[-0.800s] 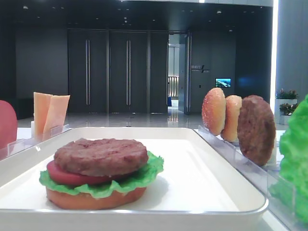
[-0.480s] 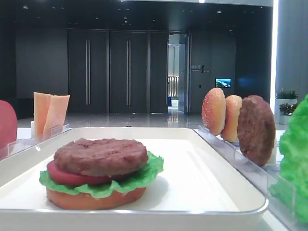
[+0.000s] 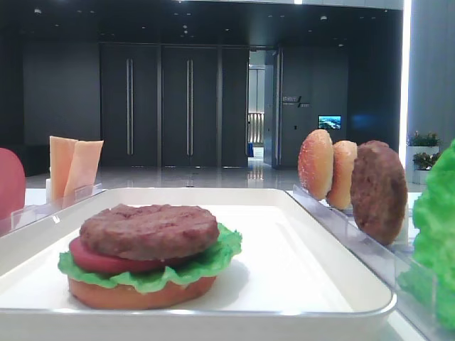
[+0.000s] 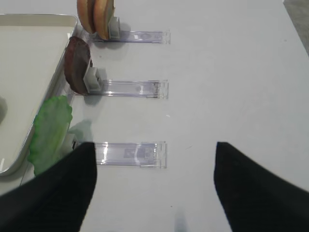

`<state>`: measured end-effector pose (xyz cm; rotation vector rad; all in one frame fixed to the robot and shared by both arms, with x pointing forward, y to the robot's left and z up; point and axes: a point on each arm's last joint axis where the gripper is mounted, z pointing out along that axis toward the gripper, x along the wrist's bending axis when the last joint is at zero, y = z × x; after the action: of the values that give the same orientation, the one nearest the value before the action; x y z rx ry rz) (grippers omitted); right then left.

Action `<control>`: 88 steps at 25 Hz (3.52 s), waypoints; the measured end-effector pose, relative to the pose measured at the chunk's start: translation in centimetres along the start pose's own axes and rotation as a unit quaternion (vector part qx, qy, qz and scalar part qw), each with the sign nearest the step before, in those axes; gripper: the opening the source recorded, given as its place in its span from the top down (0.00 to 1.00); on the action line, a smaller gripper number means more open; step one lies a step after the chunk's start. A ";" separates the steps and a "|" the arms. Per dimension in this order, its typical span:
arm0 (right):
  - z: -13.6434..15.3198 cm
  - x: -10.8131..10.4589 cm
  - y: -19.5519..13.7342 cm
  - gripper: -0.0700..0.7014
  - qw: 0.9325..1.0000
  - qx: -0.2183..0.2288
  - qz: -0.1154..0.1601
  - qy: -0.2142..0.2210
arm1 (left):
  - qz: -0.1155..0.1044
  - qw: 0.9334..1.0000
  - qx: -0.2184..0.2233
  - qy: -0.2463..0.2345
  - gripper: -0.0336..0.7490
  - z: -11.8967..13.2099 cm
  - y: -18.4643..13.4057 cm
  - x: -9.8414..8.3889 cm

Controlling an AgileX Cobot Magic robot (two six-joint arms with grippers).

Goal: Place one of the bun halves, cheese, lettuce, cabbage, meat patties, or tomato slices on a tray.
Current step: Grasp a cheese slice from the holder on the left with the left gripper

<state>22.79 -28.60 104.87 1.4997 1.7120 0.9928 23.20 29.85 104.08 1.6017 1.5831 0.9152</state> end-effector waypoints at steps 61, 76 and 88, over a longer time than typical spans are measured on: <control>0.0 0.0 0.0 0.28 1.000 0.000 0.000 0.000 | -0.017 0.956 0.293 0.012 0.15 15.9 21.8 1.5; 0.0 0.0 0.0 0.28 1.000 0.000 0.000 0.000 | -0.016 0.957 0.288 0.014 0.15 27.7 27.9 2.0; 0.0 0.0 0.0 0.28 1.000 -0.001 0.000 0.000 | -0.002 0.945 0.324 0.031 0.15 34.9 26.5 2.6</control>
<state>22.80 -28.59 104.89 1.4991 1.7113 0.9945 66.75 32.15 109.20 2.0125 2.0681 0.4539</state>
